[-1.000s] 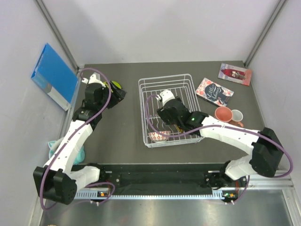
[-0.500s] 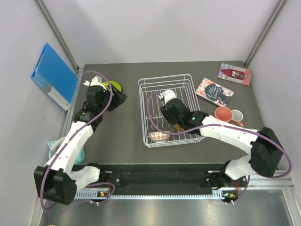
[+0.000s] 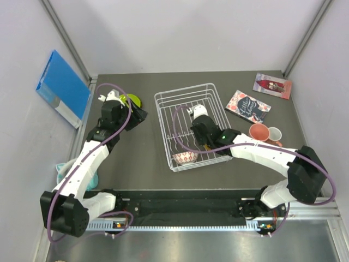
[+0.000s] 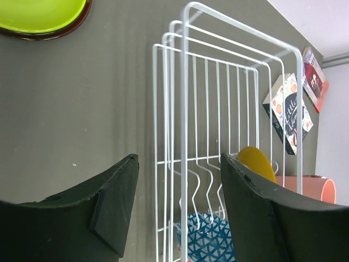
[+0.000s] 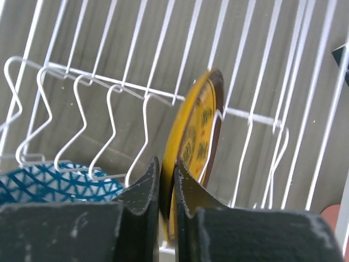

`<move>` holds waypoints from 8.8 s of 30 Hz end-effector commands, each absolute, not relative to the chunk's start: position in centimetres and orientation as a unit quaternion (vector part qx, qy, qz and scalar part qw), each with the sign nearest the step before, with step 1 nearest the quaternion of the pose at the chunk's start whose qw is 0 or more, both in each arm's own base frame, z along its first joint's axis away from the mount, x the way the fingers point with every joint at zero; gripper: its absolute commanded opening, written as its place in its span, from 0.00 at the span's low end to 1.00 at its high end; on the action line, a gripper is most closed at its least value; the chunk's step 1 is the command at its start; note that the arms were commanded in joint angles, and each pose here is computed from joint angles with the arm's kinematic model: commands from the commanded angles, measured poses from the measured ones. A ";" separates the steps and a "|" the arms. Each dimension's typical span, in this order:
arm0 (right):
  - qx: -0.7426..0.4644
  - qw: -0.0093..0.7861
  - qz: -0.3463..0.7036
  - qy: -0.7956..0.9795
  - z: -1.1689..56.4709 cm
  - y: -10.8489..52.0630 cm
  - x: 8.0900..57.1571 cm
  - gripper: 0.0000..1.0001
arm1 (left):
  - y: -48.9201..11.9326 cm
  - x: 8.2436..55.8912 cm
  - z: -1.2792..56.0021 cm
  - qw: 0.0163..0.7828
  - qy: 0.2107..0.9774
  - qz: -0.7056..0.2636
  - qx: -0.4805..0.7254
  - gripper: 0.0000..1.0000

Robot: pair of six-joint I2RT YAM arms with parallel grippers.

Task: Unload the mixed dishes from the dish rack
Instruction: Pick up the plate from the dish rack, then place the plate at the center of the board, then pick up the bowl from the dish rack.

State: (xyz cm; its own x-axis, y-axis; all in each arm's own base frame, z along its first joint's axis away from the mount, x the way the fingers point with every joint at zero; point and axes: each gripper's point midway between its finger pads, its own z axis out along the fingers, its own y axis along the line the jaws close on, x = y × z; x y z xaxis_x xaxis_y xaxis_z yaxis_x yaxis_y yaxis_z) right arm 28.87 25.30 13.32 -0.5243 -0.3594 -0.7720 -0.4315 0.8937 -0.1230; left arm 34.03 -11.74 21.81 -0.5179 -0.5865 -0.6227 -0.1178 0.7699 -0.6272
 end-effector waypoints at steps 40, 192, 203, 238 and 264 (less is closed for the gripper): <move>-0.266 0.464 0.139 0.833 20.7 28.7 23.9 0.00 | -18.7 42.9 14.0 0.322 0.883 -0.301 -0.161 0.55; -0.122 0.703 0.206 0.670 35.0 20.8 16.8 1.00 | 5.2 49.1 8.1 0.368 0.797 -0.235 -0.417 0.13; -0.132 0.700 0.200 0.672 34.3 21.2 17.1 1.00 | 4.5 48.2 10.1 0.356 0.796 -0.248 -0.422 0.59; -0.153 0.684 0.173 0.691 33.0 22.7 18.4 1.00 | -19.5 36.0 27.3 0.400 0.838 -0.366 -0.054 0.66; -0.087 0.716 0.211 0.660 38.4 18.0 18.1 1.00 | -31.7 20.9 15.4 0.195 0.835 -0.350 0.376 0.58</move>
